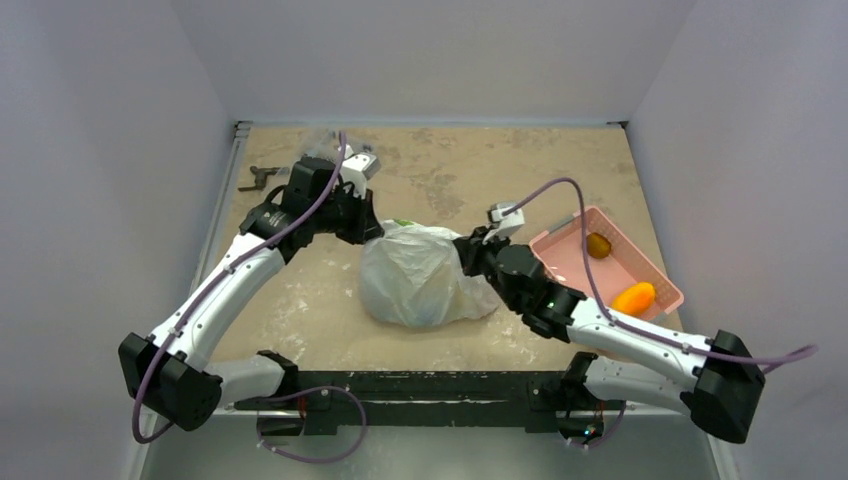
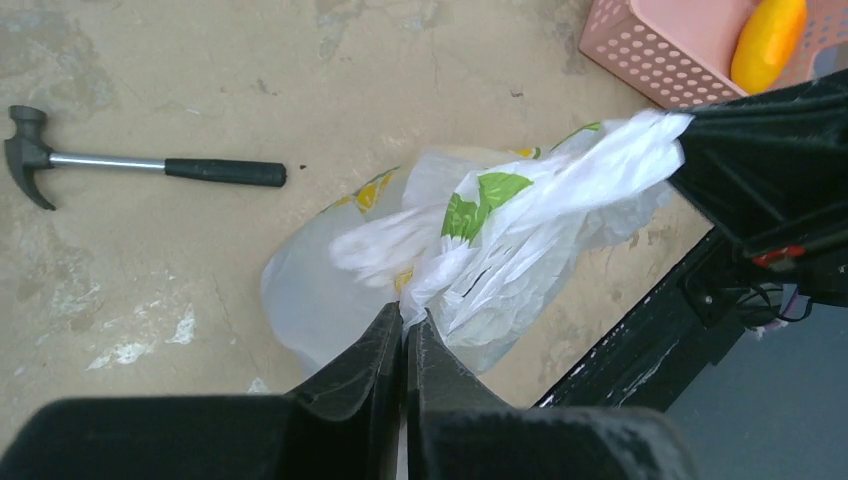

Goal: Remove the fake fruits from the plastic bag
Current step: Untie the plastic bag at the center of the board.

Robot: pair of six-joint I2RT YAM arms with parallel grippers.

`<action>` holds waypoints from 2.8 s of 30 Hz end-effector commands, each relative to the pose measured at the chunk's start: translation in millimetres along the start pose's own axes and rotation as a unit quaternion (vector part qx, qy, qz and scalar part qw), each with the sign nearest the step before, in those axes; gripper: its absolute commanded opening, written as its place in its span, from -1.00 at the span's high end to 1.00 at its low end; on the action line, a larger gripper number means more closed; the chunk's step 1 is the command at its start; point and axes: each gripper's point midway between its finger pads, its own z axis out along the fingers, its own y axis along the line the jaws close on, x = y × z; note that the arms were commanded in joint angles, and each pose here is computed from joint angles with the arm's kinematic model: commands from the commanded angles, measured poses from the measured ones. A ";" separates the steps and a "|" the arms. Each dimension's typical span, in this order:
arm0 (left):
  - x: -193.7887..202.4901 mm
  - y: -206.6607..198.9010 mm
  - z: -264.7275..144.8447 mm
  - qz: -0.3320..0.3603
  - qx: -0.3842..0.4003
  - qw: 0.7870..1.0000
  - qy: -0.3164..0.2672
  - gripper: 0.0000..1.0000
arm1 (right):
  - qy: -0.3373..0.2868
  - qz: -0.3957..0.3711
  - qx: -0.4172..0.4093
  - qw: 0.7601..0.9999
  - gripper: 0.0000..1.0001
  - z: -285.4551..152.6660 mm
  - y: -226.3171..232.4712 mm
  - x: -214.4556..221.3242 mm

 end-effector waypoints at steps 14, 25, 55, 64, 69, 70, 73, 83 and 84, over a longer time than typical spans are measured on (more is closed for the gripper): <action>-21.4 -2.4 -5.9 -0.036 0.051 0.997 -0.043 1.00 | 0.035 -0.075 -0.057 0.995 0.24 5.3 -27.3 -18.8; -19.8 -7.7 -4.4 -0.031 0.070 0.996 -0.038 1.00 | 0.023 -0.110 -0.105 0.988 -0.59 19.6 9.8 -44.5; -40.5 -26.9 -41.1 0.030 0.090 0.985 -0.142 -0.01 | -0.042 0.127 -0.102 0.986 1.00 -5.8 -14.4 -30.7; -39.5 -26.0 -30.3 0.107 0.034 0.980 -0.167 -0.79 | -0.014 0.057 -0.222 0.973 1.00 -13.3 25.9 -25.4; -49.6 -26.7 -34.3 0.173 -0.007 0.957 -0.234 -0.82 | -0.002 0.062 -0.268 0.961 1.00 -15.8 41.1 -17.3; -52.1 -28.2 -36.5 0.182 -0.009 0.952 -0.245 -0.83 | 0.000 0.061 -0.276 0.959 1.00 -16.1 44.3 -16.8; -61.3 -36.2 -42.6 0.221 0.000 0.938 -0.269 -0.83 | 0.004 0.063 -0.289 0.955 1.00 -15.0 50.3 -18.9; -35.0 -84.3 -1.5 0.386 0.085 0.906 -0.152 -0.99 | 0.004 0.058 -0.283 0.957 1.00 -11.8 52.7 -30.8; -33.9 -87.9 3.1 0.389 0.096 0.904 -0.148 -0.97 | 0.002 0.057 -0.283 0.957 1.00 -12.5 52.4 -31.9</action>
